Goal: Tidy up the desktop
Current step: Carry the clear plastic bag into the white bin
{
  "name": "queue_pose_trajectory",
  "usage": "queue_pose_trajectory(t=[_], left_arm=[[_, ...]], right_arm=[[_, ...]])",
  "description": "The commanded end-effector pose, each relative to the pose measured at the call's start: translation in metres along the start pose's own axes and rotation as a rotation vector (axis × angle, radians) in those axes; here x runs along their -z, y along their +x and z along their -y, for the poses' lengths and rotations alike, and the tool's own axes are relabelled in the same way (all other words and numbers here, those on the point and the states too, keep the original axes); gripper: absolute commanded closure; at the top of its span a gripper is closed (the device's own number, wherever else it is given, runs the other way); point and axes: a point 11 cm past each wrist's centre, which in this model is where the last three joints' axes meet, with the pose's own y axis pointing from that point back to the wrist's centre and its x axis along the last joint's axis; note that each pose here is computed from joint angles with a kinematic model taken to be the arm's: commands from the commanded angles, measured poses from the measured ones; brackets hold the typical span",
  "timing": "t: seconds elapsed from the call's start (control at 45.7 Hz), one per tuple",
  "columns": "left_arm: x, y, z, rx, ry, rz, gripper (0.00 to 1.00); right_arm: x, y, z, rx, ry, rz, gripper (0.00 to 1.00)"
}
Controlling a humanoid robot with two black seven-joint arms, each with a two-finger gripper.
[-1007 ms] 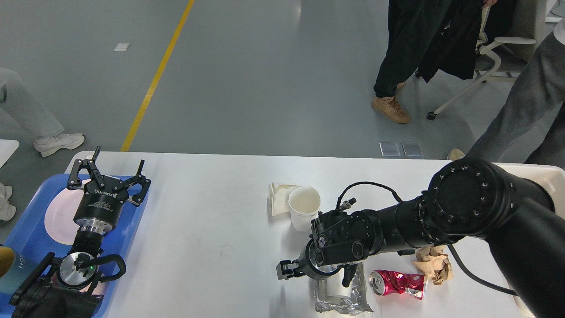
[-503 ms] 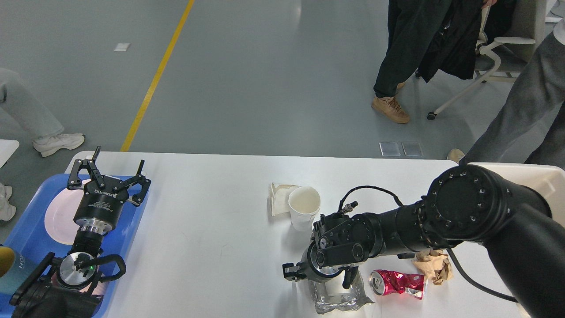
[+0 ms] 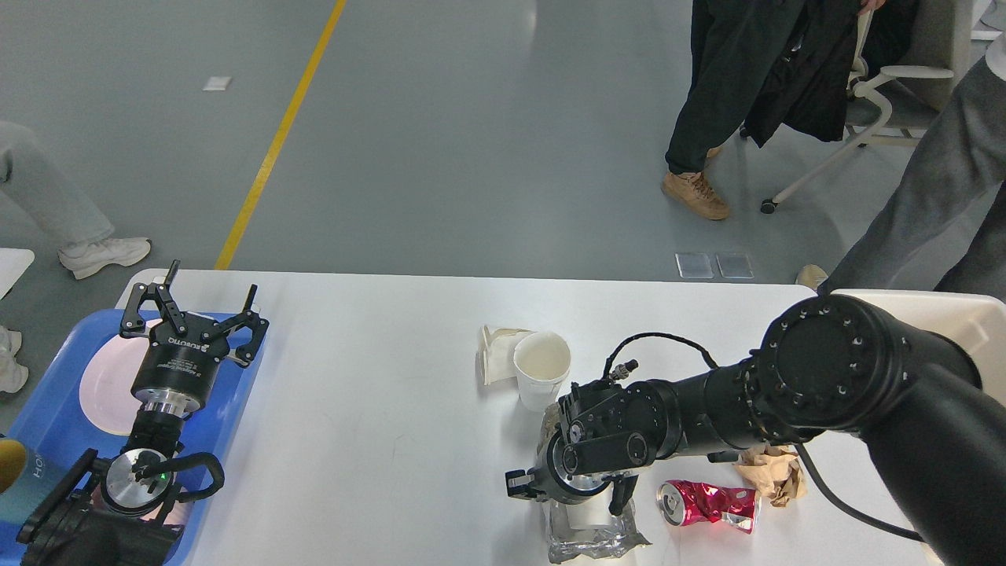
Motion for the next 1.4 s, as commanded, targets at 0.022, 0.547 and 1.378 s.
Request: queue_pose_trajectory(t=[0.022,0.547,1.378], left_arm=[[0.0,0.0,0.0,0.0,-0.001,0.0,0.04],[0.0,0.0,0.0,0.0,-0.001,0.0,0.04],[0.0,-0.001,0.001,0.001,0.0,0.0,0.04]], right_arm=[[-0.001,0.0,0.0,0.004,-0.002,0.0,1.0],[-0.009,0.025,-0.062,0.013,-0.083,-0.04,1.0],[-0.079,0.069,-0.335,-0.029,-0.103,0.046,1.0]])
